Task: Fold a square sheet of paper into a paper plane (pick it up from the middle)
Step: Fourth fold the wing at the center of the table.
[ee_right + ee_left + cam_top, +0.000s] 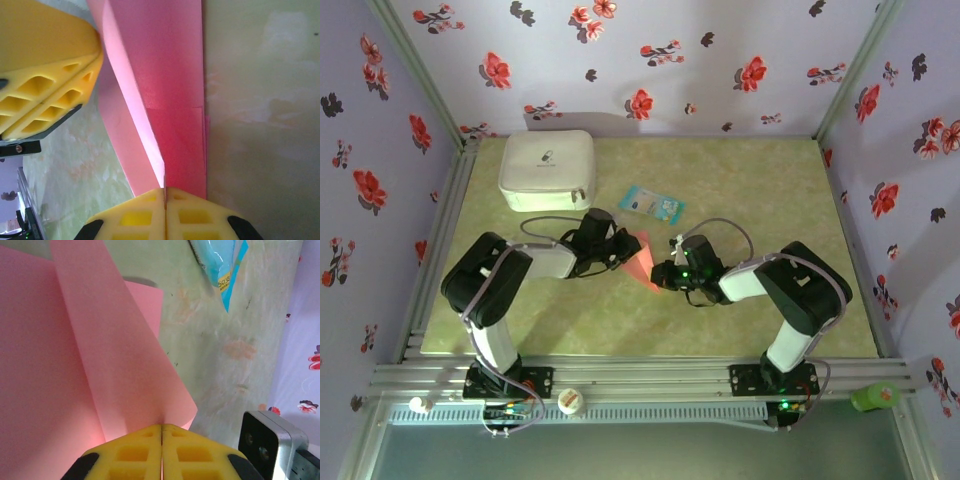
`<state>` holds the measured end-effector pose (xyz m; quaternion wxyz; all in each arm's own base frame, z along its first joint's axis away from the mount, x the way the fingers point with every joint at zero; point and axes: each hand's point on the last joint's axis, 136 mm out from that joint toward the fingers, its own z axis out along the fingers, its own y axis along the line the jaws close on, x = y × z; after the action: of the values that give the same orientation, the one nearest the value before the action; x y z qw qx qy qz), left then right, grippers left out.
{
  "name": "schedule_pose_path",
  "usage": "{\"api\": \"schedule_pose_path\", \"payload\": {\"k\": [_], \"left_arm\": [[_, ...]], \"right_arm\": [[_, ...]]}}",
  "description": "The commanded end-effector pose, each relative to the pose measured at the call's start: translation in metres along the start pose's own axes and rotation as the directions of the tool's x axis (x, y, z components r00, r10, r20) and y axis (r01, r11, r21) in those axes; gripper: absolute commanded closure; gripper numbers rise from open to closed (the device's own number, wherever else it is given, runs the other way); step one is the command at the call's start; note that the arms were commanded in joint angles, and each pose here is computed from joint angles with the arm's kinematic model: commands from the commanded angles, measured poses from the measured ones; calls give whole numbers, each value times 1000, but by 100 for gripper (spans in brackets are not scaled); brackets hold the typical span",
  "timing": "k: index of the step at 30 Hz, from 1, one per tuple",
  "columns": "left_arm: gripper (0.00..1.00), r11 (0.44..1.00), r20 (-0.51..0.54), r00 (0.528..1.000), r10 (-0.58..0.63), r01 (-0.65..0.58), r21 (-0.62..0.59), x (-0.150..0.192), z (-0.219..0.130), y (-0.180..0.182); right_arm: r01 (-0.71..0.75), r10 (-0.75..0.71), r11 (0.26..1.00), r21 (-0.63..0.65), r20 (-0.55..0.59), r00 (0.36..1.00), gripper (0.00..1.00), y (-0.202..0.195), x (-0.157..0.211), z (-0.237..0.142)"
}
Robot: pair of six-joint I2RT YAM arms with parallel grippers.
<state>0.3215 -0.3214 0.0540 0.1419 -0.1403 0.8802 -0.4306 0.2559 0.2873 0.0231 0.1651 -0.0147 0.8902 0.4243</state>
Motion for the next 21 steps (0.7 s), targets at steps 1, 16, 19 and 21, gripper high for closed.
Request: {"api": "schedule_pose_path", "payload": {"k": [1,16,19,21], "left_arm": [[92,998,-10,999,33,-33,53,-1,7,-15],[92,1000,-4,1000,15,-15,6,-4,20,0],[92,1000,-4,1000,20,-20,4,-4,22,0],[91,1000,-7,1000,21,-21,-1,-4,23,2]], "right_arm": [[-50,51,998,43,-34,998,92,-14,6,2],[-86,90,995,58,-64,994,92,-19,7,5],[-90,94,994,63,-62,994,92,-20,7,4],[-92,96,994,65,-62,993,92,-21,7,4]]}}
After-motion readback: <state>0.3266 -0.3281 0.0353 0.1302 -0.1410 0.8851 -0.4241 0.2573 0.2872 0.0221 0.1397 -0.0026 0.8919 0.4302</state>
